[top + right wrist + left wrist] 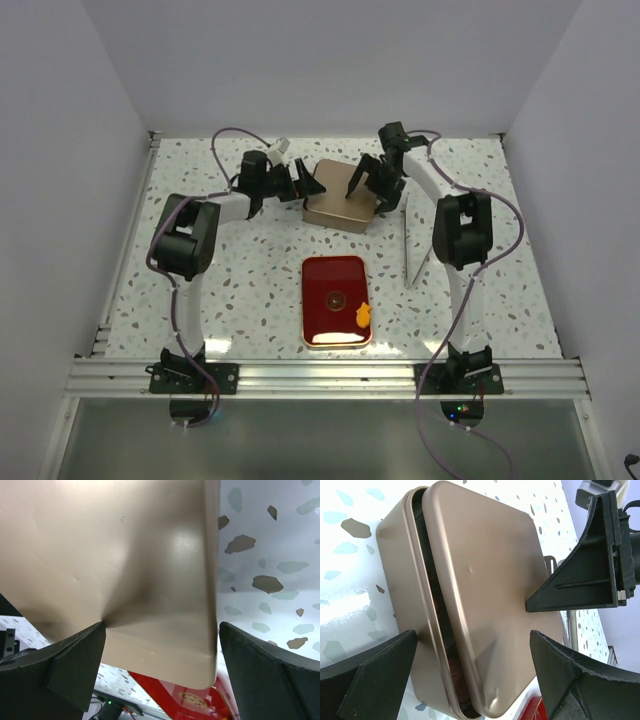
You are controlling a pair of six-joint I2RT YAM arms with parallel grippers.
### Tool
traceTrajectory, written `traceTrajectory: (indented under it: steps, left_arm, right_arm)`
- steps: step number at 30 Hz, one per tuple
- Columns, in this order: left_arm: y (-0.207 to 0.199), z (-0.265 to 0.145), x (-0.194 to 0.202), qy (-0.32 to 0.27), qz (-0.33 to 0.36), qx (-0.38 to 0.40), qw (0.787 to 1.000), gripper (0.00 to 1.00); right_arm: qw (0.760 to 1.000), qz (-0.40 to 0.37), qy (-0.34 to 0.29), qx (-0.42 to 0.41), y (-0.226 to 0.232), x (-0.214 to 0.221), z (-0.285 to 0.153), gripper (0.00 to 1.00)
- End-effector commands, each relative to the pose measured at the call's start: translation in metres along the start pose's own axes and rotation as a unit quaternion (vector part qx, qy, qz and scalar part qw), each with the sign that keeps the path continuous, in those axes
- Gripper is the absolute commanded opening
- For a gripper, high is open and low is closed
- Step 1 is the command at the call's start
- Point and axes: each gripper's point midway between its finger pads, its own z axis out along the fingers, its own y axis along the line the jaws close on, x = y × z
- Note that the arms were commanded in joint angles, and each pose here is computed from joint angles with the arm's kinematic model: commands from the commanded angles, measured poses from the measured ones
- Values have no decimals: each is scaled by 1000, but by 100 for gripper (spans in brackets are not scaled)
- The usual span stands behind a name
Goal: Pack the cookies
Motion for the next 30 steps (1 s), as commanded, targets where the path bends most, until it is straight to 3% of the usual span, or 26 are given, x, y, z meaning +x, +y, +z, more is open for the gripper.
traceTrajectory:
  steps: [1,14,30]
  left_arm:
    - [-29,-8,-11,-11,21,27,999,100]
    - [-22,-11,-5,-11,18,10,1000,100]
    - [-31,-12,-13,-19,20,19,999,100]
  right_arm:
    - [998,-9,-33,-56,14,-15,-38,99]
    - [997,1,-38,-64,3,-18,-63,99]
    - [995,0,-19,-94,43,-2,-47,99]
